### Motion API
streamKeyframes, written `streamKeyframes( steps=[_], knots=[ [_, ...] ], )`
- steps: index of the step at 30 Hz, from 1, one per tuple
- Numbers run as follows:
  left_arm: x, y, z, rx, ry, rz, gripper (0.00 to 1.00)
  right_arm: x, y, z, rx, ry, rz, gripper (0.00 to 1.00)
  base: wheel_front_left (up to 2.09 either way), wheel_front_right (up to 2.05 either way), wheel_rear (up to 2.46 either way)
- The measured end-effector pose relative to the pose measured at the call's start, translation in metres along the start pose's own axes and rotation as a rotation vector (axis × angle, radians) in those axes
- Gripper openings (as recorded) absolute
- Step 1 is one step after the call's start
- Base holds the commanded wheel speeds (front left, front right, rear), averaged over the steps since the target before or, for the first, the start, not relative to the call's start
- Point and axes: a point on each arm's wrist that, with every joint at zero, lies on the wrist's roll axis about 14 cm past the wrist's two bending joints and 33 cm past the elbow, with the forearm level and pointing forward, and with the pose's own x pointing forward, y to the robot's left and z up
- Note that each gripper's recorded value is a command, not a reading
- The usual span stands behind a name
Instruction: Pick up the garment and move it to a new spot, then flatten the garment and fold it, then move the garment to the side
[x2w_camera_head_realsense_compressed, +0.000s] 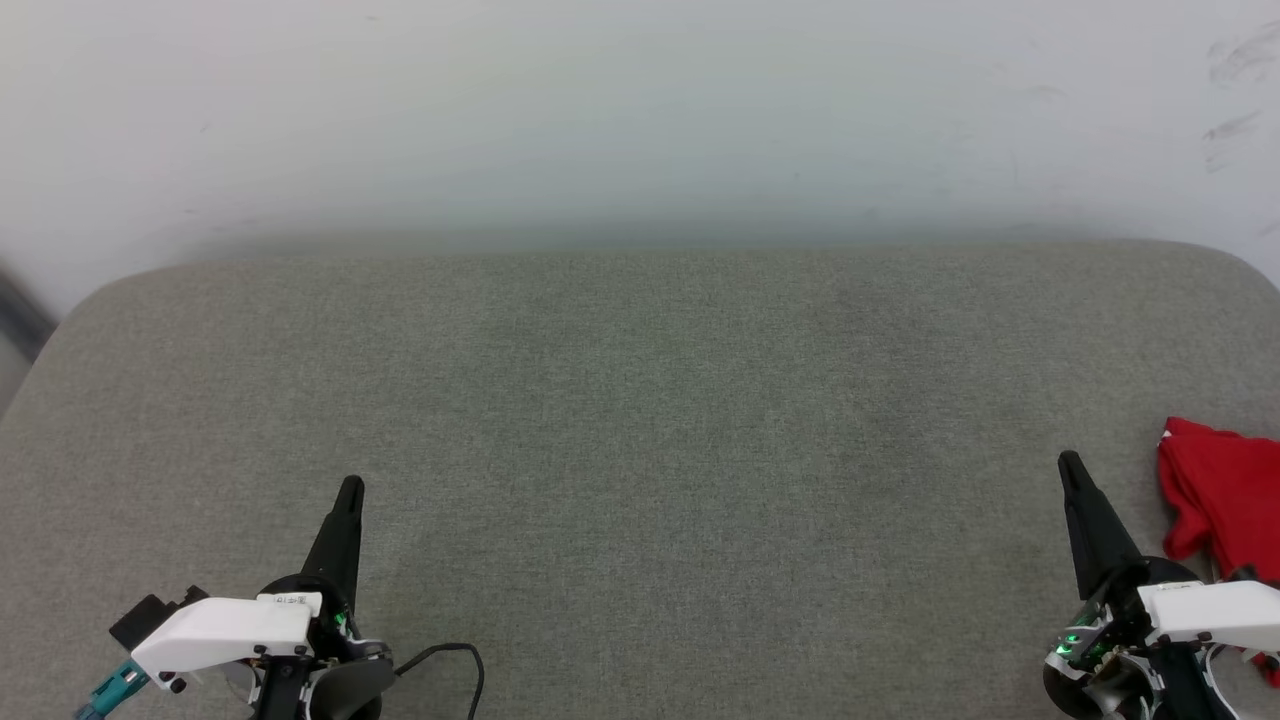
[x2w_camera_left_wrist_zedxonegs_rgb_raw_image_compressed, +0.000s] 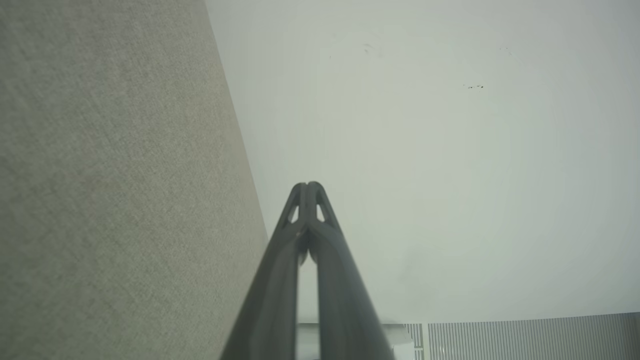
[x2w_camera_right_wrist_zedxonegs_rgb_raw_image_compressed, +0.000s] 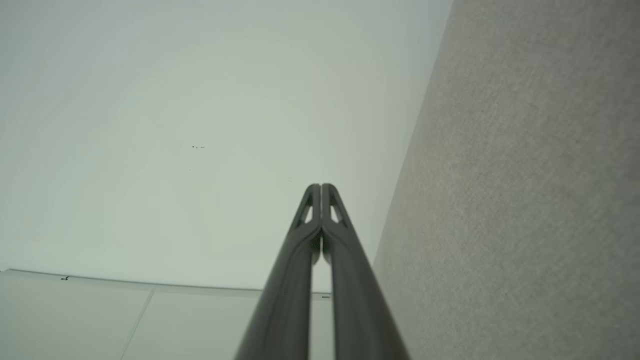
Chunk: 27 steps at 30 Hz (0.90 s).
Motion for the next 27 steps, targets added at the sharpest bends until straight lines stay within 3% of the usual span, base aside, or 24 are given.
streamKeyframes(
  steps=[10, 27],
  knots=[
    [0.0005, -0.0026, 0.0033, -0.062, -0.015, -0.021, 0.0, 0.0032, -0.0005, 0.0015, 0.064, -0.01, 0.0, 0.0, 0.0, 0.0, 0.0],
    [0.0005, -0.0027, 0.0033, -0.064, -0.014, -0.022, 0.0, 0.0032, -0.0004, 0.0015, 0.066, -0.01, 0.001, 0.0, 0.0, 0.0, 0.0]
  ],
)
